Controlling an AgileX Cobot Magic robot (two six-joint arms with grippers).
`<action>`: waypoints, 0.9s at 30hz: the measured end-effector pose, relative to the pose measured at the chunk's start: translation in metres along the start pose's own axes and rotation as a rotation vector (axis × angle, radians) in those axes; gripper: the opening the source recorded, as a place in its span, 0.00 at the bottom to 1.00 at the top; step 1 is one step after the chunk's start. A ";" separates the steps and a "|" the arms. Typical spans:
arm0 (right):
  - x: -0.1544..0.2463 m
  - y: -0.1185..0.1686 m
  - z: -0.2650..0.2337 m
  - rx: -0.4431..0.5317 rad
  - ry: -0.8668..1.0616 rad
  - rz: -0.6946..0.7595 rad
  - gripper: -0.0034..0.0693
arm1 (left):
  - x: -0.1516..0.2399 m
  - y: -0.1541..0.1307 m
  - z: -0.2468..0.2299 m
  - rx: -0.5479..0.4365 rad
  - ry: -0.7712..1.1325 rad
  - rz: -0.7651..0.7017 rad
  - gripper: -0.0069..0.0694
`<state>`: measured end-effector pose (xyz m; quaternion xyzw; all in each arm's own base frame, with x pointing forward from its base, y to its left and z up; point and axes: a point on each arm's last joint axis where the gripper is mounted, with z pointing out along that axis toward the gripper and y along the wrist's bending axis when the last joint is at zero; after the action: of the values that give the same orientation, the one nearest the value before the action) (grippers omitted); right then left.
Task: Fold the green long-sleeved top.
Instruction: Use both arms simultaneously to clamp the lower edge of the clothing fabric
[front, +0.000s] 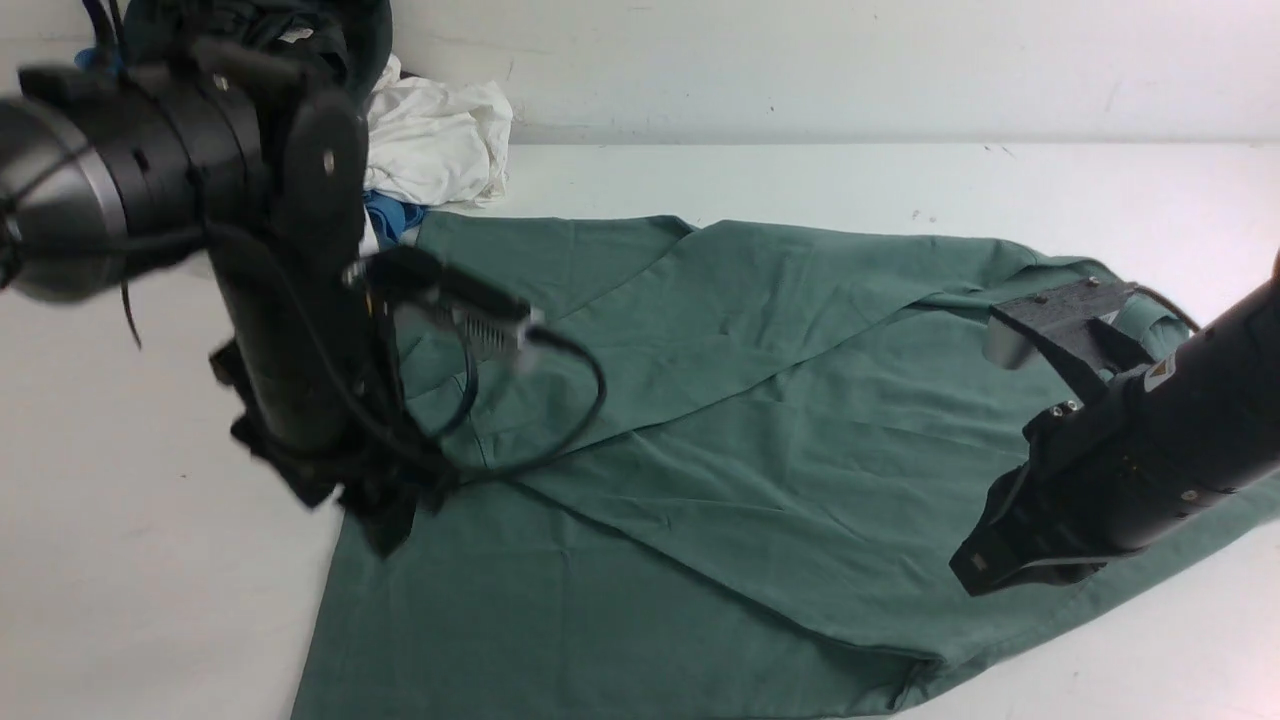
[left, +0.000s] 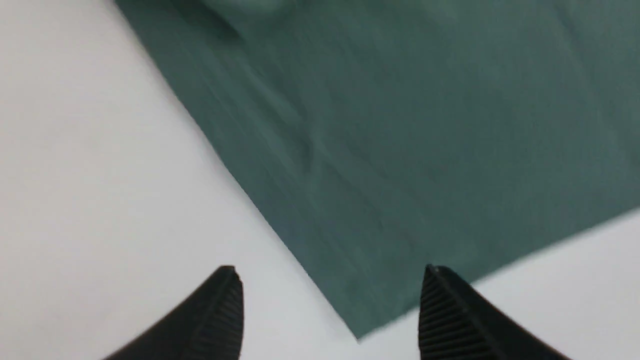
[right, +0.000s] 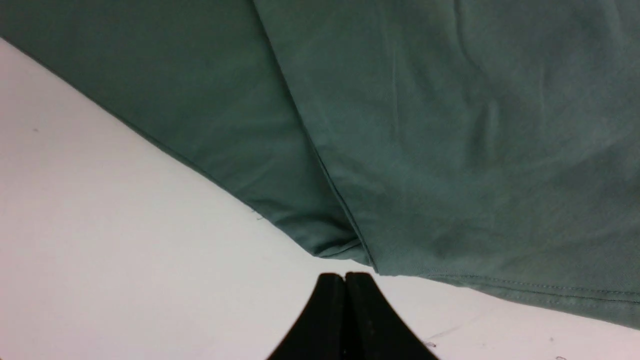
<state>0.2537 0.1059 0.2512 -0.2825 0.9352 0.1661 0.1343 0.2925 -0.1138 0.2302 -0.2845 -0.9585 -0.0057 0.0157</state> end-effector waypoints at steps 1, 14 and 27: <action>0.000 0.000 0.000 -0.001 0.000 -0.002 0.03 | 0.013 -0.007 0.012 0.012 0.054 0.075 0.66; -0.002 0.004 0.000 -0.041 -0.019 -0.007 0.03 | 0.076 -0.035 0.067 -0.060 -0.035 0.586 0.65; 0.000 0.006 0.000 -0.063 0.000 -0.031 0.03 | 0.063 -0.033 0.084 -0.106 -0.013 0.684 0.46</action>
<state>0.2503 0.1103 0.2527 -0.3009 0.9250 0.1936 0.1276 0.2196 -0.1058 0.1482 -0.5897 -0.8062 -0.0480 -0.0043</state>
